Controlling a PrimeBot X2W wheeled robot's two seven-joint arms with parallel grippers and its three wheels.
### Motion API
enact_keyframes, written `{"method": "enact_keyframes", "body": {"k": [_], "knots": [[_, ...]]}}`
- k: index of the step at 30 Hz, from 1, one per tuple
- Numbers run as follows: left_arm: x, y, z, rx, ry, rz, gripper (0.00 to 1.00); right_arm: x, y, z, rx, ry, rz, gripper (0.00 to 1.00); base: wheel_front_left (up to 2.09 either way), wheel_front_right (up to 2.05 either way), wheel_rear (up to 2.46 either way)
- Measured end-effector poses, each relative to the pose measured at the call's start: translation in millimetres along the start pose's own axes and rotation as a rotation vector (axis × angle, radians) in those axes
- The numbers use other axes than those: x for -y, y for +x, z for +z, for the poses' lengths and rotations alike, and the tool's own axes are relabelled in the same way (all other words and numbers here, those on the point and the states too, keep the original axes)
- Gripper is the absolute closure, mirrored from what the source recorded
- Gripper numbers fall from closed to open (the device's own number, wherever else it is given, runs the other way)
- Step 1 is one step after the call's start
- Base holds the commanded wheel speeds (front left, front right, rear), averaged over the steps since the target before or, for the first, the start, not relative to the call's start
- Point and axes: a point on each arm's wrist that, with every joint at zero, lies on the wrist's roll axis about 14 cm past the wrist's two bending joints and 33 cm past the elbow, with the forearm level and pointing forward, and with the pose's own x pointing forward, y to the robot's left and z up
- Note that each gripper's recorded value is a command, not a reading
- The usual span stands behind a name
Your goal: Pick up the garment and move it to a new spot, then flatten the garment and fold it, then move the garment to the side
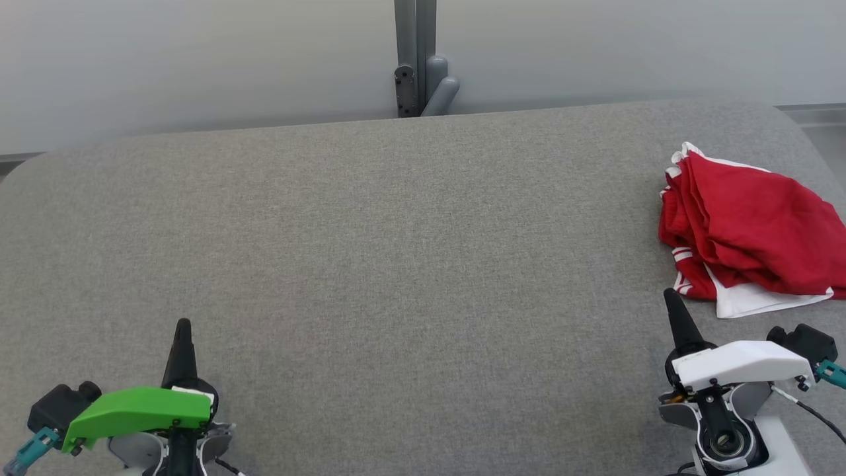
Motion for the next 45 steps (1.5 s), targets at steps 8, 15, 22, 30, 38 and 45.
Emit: {"method": "enact_keyframes", "body": {"k": [8, 15, 22, 30, 38, 45], "knots": [[3, 2, 2, -0.005, -0.088, -0.009, 1.0, -1, 2, 3, 0.002, 0.086, 0.003, 1.0, 0.0, 0.0, 0.0], [10, 5, 7, -0.003, -0.155, -0.027, 1.0, -4, 5, 6, 0.004, 0.159, 0.011, 1.0, 0.0, 0.0, 0.0], [13, 6, 10, -0.004, -0.218, -0.037, 1.0, -5, 6, 7, 0.0, 0.226, 0.015, 1.0, 0.0, 0.0, 0.0], [17, 8, 13, -0.008, -0.291, -0.054, 1.0, -8, 9, 10, 0.002, 0.307, 0.029, 1.0, 0.0, 0.0, 0.0], [22, 9, 16, -0.01, -0.353, -0.07, 1.0, -11, 10, 12, 0.001, 0.373, 0.04, 1.0, 0.0, 0.0, 0.0], [26, 11, 19, -0.014, -0.405, -0.088, 1.0, -12, 11, 14, 0.001, 0.428, 0.048, 1.0, 0.0, 0.0, 0.0]]}}
